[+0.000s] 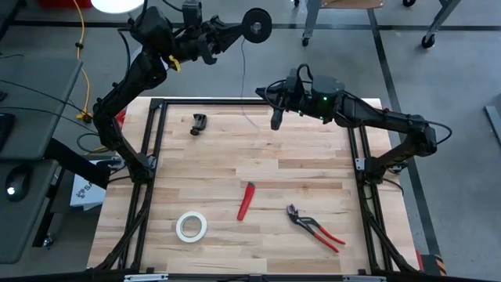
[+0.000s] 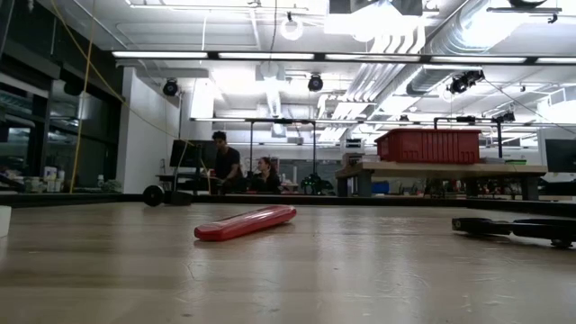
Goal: Coil cords
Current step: Coil the blue wire cable onto the black spool
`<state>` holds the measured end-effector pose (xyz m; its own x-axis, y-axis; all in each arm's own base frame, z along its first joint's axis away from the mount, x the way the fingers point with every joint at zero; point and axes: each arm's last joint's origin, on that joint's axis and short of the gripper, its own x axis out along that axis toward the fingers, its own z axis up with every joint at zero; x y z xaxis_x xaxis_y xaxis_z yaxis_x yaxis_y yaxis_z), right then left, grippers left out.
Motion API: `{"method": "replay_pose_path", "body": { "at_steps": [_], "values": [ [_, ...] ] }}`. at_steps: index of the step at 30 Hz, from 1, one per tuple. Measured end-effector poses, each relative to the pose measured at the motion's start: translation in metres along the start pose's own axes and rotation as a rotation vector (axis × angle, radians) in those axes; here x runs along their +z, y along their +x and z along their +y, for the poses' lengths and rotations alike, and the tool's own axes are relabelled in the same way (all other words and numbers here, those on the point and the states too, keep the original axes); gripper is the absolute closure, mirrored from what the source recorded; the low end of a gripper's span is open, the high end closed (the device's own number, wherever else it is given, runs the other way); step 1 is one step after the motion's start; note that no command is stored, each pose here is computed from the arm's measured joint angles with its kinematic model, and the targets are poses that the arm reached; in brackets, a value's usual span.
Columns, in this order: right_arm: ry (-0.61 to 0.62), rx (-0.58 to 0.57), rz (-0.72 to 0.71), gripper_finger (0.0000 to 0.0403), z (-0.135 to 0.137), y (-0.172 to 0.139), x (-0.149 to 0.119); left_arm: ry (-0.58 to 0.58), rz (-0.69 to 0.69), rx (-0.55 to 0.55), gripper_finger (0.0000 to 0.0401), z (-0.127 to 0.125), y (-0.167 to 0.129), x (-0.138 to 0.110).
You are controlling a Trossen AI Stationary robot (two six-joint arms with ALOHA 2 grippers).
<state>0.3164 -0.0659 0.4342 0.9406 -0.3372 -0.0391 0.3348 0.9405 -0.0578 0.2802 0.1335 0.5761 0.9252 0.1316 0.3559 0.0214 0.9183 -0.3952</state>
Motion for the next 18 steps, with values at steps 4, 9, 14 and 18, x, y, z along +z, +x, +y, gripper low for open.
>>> {"method": "replay_pose_path", "body": {
  "at_steps": [4, 9, 14, 18],
  "values": [
    [0.027, 0.001, 0.025, 0.04, 0.0, 0.0, -0.002, 0.008, -0.001, 0.024, 0.0401, 0.006, -0.004, 0.005],
    [0.032, 0.003, 0.023, 0.0402, 0.001, 0.0, -0.002, 0.005, 0.026, 0.083, 0.0401, 0.012, -0.014, 0.01],
    [0.049, 0.026, 0.018, 0.0403, 0.001, -0.002, -0.001, 0.0, 0.11, 0.167, 0.0401, 0.016, -0.027, 0.011],
    [0.076, 0.058, 0.012, 0.0402, 0.0, -0.003, 0.001, 0.003, 0.125, 0.203, 0.0401, 0.016, -0.036, 0.016]
  ]
}}
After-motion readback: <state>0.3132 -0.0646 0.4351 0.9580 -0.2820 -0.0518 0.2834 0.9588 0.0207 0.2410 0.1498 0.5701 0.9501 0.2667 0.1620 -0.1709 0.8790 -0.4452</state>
